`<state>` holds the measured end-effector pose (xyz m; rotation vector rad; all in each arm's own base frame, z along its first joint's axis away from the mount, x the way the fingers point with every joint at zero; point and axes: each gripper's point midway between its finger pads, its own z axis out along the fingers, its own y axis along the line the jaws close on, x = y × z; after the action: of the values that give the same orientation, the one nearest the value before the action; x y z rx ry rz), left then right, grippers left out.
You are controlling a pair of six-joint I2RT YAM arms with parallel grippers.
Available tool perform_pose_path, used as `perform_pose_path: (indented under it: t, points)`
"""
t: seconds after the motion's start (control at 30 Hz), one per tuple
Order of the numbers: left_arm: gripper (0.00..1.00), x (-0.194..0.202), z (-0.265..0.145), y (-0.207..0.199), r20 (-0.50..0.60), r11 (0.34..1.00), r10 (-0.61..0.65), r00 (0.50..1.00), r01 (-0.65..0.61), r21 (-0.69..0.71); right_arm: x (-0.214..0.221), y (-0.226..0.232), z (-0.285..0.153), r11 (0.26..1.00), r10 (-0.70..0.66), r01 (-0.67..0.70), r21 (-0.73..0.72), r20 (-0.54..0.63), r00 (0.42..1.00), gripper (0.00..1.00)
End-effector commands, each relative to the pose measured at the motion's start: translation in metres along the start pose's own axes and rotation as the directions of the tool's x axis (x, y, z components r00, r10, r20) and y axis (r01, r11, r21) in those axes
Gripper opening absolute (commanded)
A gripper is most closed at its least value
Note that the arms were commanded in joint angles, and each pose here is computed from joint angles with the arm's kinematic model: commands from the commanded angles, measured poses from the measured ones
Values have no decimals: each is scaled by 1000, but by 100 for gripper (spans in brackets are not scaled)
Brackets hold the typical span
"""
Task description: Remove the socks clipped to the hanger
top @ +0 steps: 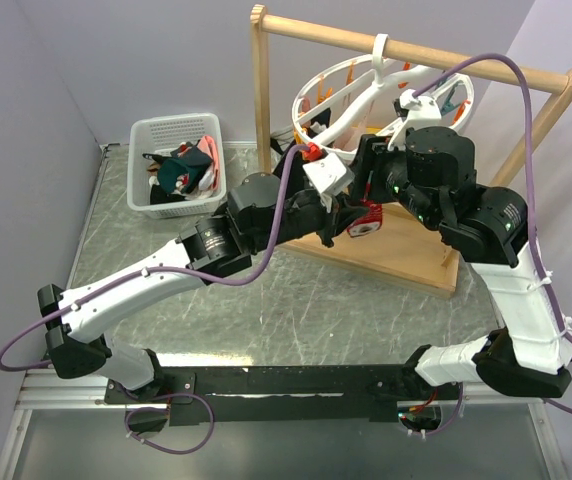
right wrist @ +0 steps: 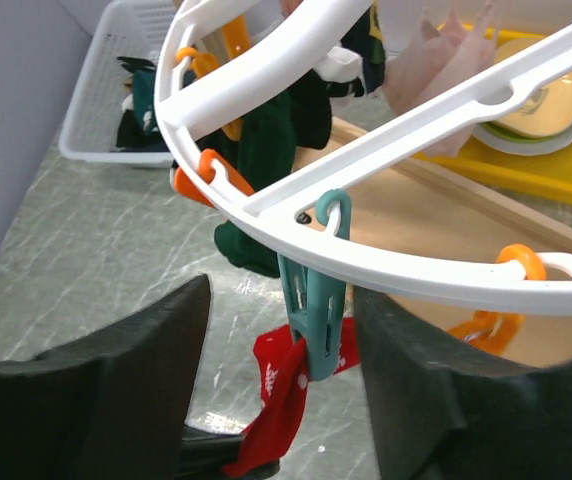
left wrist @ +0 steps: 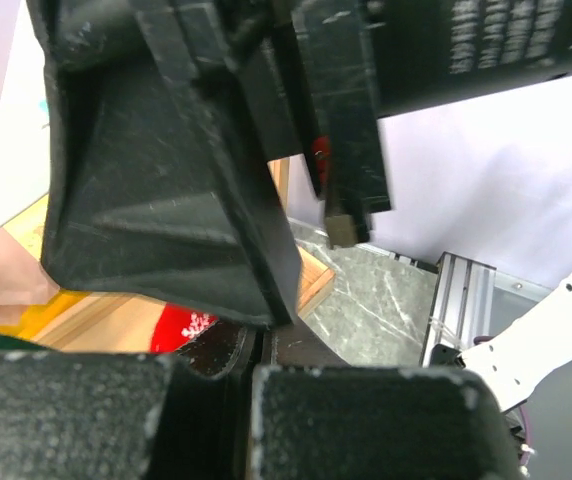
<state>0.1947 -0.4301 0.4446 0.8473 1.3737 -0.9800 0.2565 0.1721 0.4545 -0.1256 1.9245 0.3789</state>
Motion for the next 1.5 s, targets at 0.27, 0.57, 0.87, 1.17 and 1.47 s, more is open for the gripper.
perform_pose_path:
  t: [0.27,0.57,0.87,1.17,1.47]
  points:
    - [1,-21,1,-14,36,999,50,998,-51,20,-8,-11,14,995,-45,41,93,38,998,56]
    - [1,-20,3,-16,28,998,65,998,-65,17,-8,-19,23,983,-86,78,164,42,995,43]
    - [1,-5,7,-26,-8,995,60,998,-59,80,-9,-19,23,984,-89,79,161,57,994,29]
    - [1,47,-2,-39,-176,987,35,984,-6,162,-6,-22,22,983,-91,79,163,68,994,20]
    - [1,62,-44,-23,-238,997,-12,971,30,72,-2,-24,20,983,-91,79,163,68,993,20]
